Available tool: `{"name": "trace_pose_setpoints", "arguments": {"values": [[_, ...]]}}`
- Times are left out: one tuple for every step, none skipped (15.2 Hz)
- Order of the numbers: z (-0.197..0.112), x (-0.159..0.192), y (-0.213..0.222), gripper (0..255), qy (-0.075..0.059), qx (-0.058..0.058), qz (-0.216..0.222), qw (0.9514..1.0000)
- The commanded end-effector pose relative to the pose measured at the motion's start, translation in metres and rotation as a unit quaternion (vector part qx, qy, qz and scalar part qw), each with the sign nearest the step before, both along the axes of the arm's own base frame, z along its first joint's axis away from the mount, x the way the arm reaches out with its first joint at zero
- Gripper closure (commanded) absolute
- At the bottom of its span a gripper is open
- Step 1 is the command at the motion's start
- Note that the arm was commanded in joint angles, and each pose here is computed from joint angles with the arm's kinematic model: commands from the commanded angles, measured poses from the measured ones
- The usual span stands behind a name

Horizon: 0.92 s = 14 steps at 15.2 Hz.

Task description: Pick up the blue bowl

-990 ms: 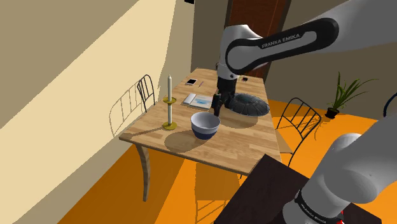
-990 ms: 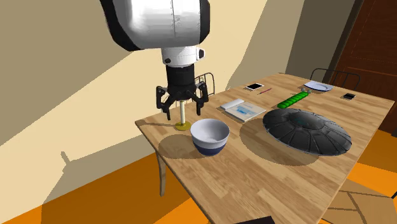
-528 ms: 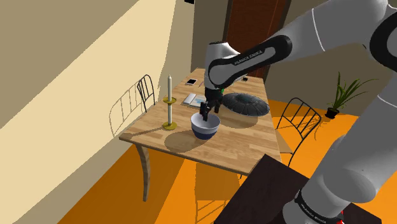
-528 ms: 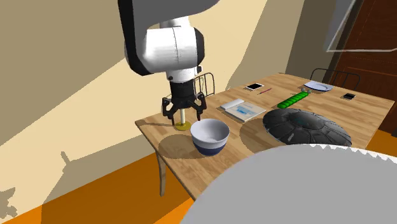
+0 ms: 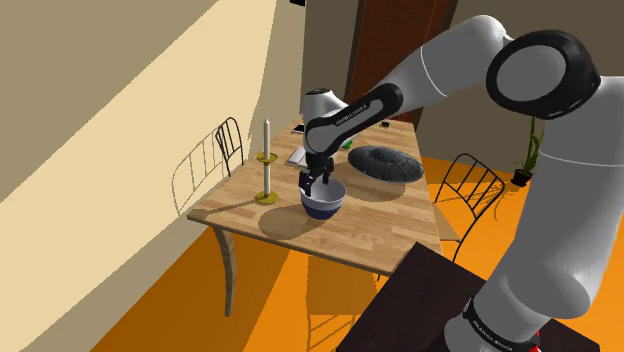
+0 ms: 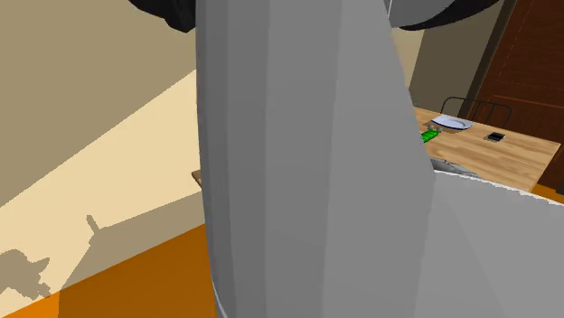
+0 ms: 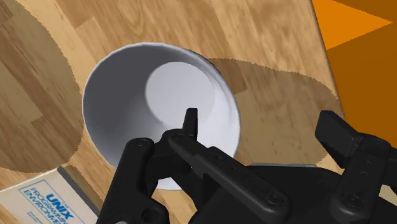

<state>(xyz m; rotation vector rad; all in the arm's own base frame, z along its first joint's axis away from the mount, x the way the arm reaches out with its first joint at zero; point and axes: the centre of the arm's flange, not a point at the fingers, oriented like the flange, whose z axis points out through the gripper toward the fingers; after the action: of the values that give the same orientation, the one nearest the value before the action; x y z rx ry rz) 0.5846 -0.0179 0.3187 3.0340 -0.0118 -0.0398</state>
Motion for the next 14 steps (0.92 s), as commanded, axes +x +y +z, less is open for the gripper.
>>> {"name": "trace_pose_setpoints", "arguments": {"values": [[-0.022,0.019,-0.002,0,0.000,-0.006,-0.005,1.0000],[-0.032,0.028,-0.005,0,0.001,-0.009,-0.007,0.9999],[-0.041,0.037,-0.007,0,0.001,-0.012,-0.009,0.9999],[-0.050,0.046,-0.010,0,0.001,-0.015,-0.012,0.9998],[-0.059,0.055,-0.013,0,0.002,-0.018,-0.014,0.9997],[-0.061,0.057,-0.013,0,0.002,-0.018,-0.015,0.9997],[-0.066,0.057,-0.013,0,0.002,-0.018,-0.015,0.9997],[-0.071,0.057,-0.013,0,0.002,-0.018,-0.015,0.9997],[-0.076,0.057,-0.013,0,0.002,-0.018,-0.015,0.9997],[-0.082,0.057,-0.013,0,0.002,-0.018,-0.015,0.9997],[-0.087,0.057,-0.013,0,0.002,-0.018,-0.015,0.9997],[-0.092,0.057,-0.013,0,0.002,-0.018,-0.015,0.9997],[-0.101,0.057,-0.013,0,0.002,-0.018,-0.015,0.9997],[-0.101,0.057,-0.013,0,0.002,-0.018,-0.015,0.9997]]}}
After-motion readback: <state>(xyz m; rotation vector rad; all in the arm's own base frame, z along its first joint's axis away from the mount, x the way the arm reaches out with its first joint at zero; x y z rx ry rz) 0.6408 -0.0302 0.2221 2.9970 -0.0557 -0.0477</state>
